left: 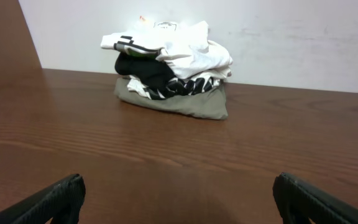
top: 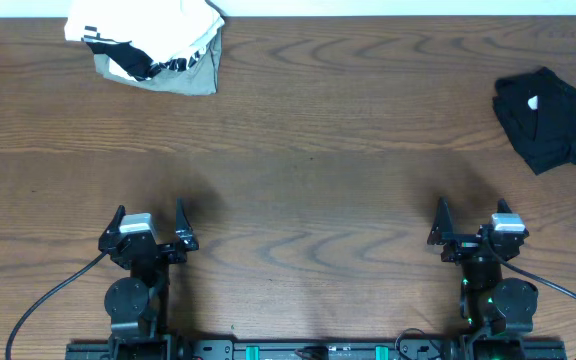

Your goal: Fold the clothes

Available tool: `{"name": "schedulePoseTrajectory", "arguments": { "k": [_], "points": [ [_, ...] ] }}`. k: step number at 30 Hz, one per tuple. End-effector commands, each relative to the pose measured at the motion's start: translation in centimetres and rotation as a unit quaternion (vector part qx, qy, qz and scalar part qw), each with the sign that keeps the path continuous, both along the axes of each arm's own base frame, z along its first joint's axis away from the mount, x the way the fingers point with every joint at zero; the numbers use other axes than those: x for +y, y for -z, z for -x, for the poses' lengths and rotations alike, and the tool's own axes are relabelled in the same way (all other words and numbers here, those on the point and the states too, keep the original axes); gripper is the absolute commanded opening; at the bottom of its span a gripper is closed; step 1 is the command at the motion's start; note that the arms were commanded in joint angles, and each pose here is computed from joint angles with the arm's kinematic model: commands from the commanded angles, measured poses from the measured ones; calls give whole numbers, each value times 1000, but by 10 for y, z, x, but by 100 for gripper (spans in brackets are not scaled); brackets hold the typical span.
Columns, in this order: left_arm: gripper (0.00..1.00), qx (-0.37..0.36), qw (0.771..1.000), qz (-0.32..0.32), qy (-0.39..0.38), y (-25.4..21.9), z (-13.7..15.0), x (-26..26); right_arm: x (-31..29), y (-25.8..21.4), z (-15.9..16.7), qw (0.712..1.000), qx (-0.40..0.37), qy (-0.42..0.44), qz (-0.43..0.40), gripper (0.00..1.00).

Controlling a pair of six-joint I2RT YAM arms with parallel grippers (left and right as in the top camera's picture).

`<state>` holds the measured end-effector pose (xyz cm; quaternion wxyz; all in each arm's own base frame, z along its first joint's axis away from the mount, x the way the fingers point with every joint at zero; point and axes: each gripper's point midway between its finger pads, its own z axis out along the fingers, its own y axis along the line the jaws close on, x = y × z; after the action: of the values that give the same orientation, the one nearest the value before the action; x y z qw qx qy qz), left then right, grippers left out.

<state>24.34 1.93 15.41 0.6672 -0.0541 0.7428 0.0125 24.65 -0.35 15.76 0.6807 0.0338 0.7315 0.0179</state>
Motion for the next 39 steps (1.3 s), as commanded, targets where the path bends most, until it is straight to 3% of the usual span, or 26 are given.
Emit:
{"name": "schedulePoseTrajectory", "arguments": {
  "k": [1,24,28,32,39],
  "points": [
    [98,24,1000,-9,-14,18,1,6,0,2,0,1000,3,0,6,99],
    [98,24,1000,-9,-14,18,1,6,0,2,0,1000,3,-1,3,99],
    [98,24,1000,-9,-14,18,1,6,31,-1,2,988,7,-80,-132,99],
    [98,24,1000,-9,-14,18,1,6,73,-6,14,932,49,-187,-307,99],
    [98,24,1000,-9,-14,18,1,6,90,-14,23,898,67,-235,-367,99]
  ]
}}
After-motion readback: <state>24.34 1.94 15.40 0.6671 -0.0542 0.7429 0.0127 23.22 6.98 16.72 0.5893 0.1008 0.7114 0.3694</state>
